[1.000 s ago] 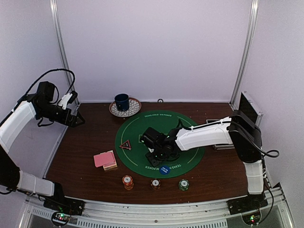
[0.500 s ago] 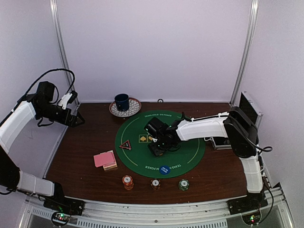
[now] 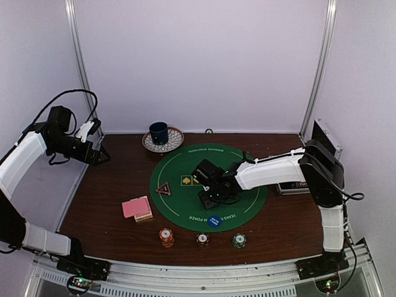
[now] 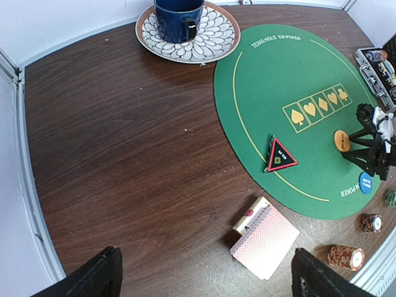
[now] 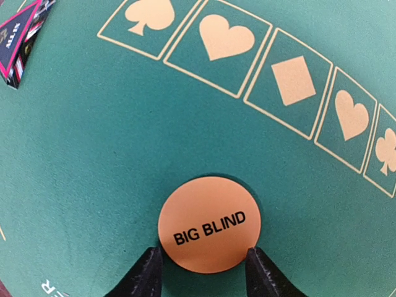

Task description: Distribute texas hold em gaming equipment

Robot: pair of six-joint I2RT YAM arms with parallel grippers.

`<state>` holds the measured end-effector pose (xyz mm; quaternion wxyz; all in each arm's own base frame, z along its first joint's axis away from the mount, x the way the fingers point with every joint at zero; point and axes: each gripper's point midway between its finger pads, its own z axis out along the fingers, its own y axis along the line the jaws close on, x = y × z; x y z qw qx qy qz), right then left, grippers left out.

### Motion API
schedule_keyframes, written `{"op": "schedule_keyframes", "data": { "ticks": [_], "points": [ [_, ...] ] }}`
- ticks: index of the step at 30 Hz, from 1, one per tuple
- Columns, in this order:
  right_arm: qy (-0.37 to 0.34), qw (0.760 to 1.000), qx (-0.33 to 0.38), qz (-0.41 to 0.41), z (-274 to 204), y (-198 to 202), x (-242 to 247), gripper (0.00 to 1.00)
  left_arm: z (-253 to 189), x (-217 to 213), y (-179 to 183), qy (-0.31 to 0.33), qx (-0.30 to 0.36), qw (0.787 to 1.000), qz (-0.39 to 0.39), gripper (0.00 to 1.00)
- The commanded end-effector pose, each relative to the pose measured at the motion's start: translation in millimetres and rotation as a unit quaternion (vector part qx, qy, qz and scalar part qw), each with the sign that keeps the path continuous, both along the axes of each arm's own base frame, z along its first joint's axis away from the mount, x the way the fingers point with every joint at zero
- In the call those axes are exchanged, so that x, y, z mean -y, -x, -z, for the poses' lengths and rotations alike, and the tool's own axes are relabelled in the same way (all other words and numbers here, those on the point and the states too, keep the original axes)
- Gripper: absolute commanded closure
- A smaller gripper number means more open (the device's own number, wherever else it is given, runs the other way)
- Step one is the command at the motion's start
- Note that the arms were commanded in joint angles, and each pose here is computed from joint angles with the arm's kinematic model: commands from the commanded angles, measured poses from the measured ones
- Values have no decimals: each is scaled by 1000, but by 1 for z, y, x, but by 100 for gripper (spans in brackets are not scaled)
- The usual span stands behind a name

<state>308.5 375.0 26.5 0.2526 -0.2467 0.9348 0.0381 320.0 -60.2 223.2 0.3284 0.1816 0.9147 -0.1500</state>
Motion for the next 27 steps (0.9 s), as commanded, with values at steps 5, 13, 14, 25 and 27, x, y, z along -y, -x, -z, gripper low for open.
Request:
{"op": "schedule_keyframes", "data": {
  "ticks": [5,13,14,25,27],
  "points": [
    [17,1000,-7,23,7,-8,8,56,-18,0,-4,4,25,1000,4,2],
    [18,999,-11,47,12,-49,14,61,-19,0,-4,3,25,1000,3,2],
    [17,999,-12,50,13,-55,14,62,-19,0,-4,3,25,1000,3,2],
    [-5,998,-3,70,3,-127,4,64,-14,0,-4,3,20,1000,5,2],
    [-12,997,-2,79,2,-141,5,64,-13,0,-4,3,18,1000,5,2]
  ]
}}
